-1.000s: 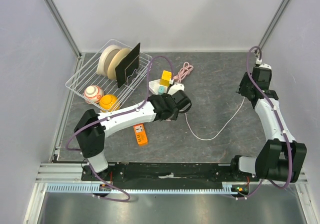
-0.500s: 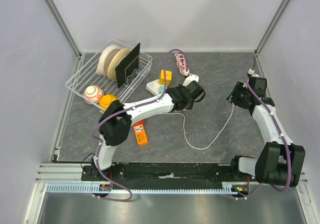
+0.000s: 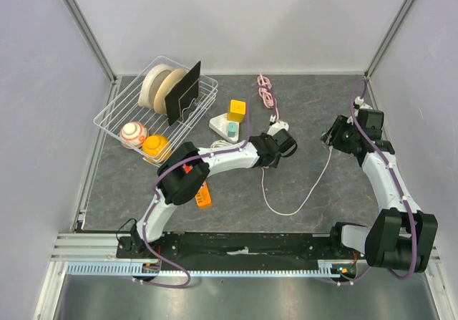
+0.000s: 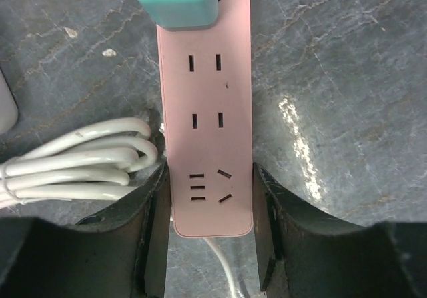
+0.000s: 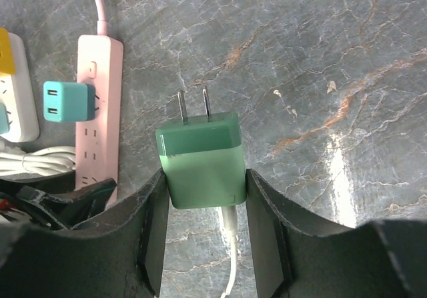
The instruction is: Insert the plug
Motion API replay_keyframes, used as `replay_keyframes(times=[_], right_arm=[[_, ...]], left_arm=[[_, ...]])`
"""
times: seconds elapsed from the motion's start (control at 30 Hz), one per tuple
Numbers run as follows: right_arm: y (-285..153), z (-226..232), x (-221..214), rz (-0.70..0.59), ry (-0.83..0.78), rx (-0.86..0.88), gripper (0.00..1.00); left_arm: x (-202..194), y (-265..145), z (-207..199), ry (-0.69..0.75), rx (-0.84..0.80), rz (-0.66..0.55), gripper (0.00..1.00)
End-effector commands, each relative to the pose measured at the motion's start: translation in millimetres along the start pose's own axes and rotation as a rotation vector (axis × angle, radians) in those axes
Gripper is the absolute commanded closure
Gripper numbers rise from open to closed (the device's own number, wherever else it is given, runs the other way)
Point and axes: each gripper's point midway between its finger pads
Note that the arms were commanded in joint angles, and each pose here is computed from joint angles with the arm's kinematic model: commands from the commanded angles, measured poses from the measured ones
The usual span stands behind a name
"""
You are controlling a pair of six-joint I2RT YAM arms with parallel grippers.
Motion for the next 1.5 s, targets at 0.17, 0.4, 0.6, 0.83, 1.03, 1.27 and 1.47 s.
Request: replay_keyframes(times=[0.17,0.4,0.6,0.83,1.03,1.27,1.47], right_arm=[[-12.2,26.2,9.0,-0.032,-0.030,0.118,1.00],[-9.3,55.3,-12.6,0.016,-0.109,0.231,0.99],[-3.3,92.0,-42.4,0.079,-0.222,0.351,0.99],[-11.5,127.3,-90.7,0.169,-0.458,0.535,0.98],[-29.0,154.1,-112.8,0.151,-0.585,0.714,0.97],[-41.5,174.5,-132.2,0.167,-0.653,0.817,0.97],[-42.4,181.1,-144.6,0.190,-0.682,0.832,0.96]], left_arm=[[-42.1,-25.6,-47.0,-0.095,-0.117,0.084,0.84],[-7.7,-83.5,-41.6,-0.182,-0.236,-0.024,0.44],[24.1,-133.3,4.3,-0.305,-0.282,-0.139,0.25],[34.7,-160.1,58.4,-0.471,-0.372,-0.204,0.16],[42.9,-174.3,63.6,-0.583,-0.599,-0.269,0.16],[49.3,-182.8,48.4,-0.599,-0.724,-0.291,0.19],[52.9,-185.7,44.0,-0.621,-0.766,-0.306,0.22]])
Point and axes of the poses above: each gripper's point midway between its finger pads, its own y axis out along the fingers, its own z axis along the line the jaws close on, x = y × z, and after that the axes turned 14 degrees about y, right-handed
